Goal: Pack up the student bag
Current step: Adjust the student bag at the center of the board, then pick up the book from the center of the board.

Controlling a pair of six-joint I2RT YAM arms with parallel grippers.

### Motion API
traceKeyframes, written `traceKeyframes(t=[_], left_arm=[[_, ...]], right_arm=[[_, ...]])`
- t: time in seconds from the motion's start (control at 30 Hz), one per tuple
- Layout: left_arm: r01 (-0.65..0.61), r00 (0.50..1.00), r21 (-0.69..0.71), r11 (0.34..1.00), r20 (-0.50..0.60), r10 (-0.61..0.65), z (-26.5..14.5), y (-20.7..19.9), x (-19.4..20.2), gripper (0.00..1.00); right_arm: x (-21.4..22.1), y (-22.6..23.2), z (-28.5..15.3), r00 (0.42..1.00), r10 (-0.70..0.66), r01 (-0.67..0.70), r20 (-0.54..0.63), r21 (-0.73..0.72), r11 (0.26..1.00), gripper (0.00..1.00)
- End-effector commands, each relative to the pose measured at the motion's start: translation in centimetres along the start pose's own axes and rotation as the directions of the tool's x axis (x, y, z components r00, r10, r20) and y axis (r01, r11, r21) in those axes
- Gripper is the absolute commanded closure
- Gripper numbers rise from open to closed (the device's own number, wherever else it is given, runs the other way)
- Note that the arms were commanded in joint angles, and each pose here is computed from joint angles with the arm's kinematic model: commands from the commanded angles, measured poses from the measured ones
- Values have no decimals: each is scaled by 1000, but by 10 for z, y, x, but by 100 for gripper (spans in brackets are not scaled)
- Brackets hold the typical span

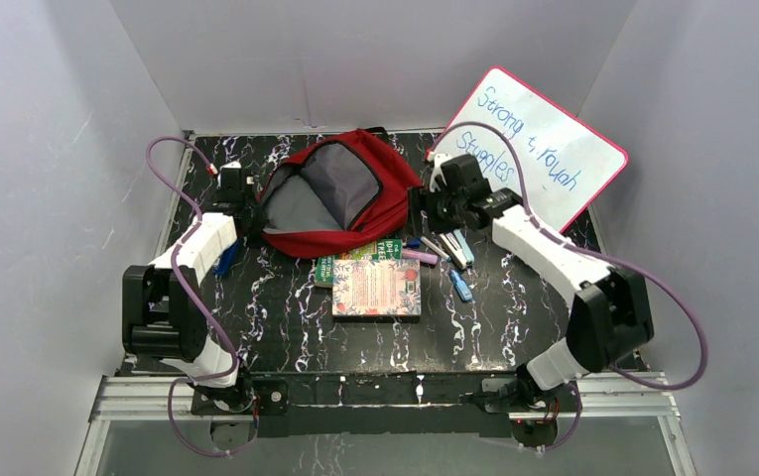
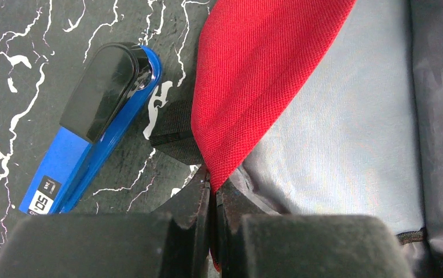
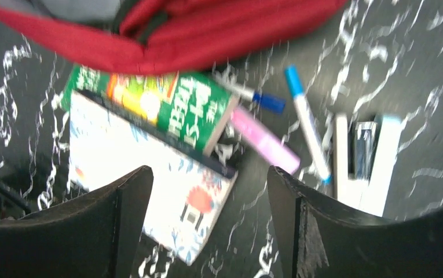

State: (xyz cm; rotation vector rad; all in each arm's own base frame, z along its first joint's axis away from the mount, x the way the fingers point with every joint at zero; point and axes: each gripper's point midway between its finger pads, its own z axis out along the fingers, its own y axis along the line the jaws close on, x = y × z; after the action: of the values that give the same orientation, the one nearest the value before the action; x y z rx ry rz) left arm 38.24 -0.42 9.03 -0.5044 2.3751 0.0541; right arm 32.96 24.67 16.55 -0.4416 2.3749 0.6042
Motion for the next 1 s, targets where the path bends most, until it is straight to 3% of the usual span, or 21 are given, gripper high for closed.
traceKeyframes(t=[0.0,0.1,0.33,0.63,0.97], left_arm=[[11,1000,-12,1000,-19,-12,-2,1,-1,100],[6,999,8,1000,-41,-5,0,-3,3,100],[-4,998,39,999,-62,7,3,-9,6,100],[-2,998,61,998,-67,6,3,-12,9,100],[-6,997,66,998,-70,11,3,-13,9,100]], right_arm=[[29,13,-32,995,101,-101,6,-38,994,14],[59,20,-46,984,180,-180,-1,-84,980,2],[98,45,-55,956,294,-277,14,-298,914,1],[120,38,-27,953,301,-278,18,-336,900,1],[142,22,4,936,352,-344,-22,-274,898,1]])
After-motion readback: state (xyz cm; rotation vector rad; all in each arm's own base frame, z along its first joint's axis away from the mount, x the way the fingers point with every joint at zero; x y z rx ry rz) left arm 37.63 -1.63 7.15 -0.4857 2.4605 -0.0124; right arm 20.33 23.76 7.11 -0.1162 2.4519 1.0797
